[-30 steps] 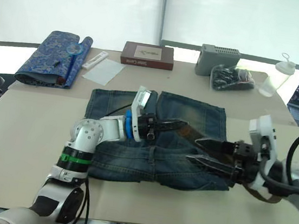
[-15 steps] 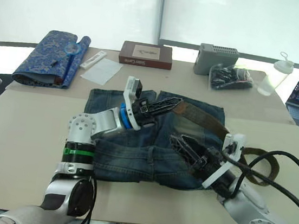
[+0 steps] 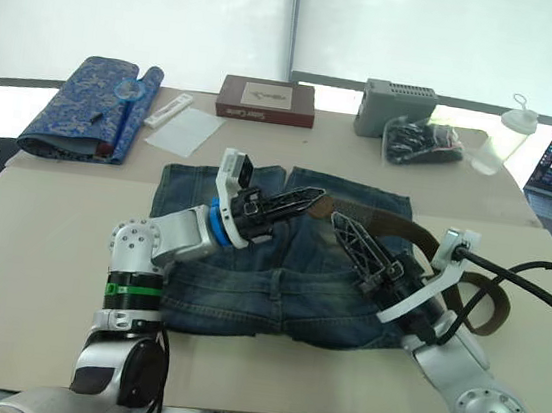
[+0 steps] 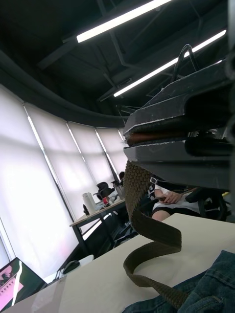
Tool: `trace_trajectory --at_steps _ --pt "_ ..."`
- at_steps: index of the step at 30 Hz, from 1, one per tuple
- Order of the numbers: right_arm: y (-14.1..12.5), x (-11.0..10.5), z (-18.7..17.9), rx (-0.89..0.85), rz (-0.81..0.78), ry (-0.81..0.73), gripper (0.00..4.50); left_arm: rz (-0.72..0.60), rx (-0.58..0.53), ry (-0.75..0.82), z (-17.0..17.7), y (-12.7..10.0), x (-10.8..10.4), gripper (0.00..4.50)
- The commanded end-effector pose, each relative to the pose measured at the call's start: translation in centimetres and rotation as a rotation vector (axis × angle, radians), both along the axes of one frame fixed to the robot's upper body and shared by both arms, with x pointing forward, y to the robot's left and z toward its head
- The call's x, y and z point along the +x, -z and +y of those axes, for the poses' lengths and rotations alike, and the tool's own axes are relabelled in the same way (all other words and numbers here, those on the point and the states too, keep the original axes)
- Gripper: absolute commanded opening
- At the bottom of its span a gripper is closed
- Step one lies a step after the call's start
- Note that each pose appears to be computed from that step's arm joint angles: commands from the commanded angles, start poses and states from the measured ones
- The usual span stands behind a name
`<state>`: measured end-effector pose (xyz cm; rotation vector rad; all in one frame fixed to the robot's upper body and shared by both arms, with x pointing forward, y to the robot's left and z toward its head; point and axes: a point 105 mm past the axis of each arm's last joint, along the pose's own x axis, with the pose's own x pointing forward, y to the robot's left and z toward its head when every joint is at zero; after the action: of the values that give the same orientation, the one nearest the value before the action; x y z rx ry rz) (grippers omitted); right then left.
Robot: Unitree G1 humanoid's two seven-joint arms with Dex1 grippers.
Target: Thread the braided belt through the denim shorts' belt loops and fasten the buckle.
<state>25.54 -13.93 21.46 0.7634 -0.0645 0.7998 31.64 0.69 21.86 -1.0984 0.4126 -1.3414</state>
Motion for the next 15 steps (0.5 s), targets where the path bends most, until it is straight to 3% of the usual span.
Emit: trace_trajectory --at_steps 1,8,13,15 --pt "-1.5 -0.1 -0.6 0.018 -0.062 0.016 2.61 -0.036 -0.01 0.02 0.1 -0.8 -0.7 0.0" --pt "-1.9 0.3 -0.5 0.028 -0.07 0.018 0.19 -0.04 0.013 0.034 0.1 -0.4 -1.2 0.0" --pt "-2.4 0.5 -0.6 0.017 -0.083 0.025 0.04 -0.099 0.063 0.004 0.1 -0.2 -1.4 0.0" --pt "-2.6 0.7 -0.8 -0.028 -0.087 0.037 0.0 -0.202 0.12 -0.013 0.2 -0.3 -1.7 0.8"
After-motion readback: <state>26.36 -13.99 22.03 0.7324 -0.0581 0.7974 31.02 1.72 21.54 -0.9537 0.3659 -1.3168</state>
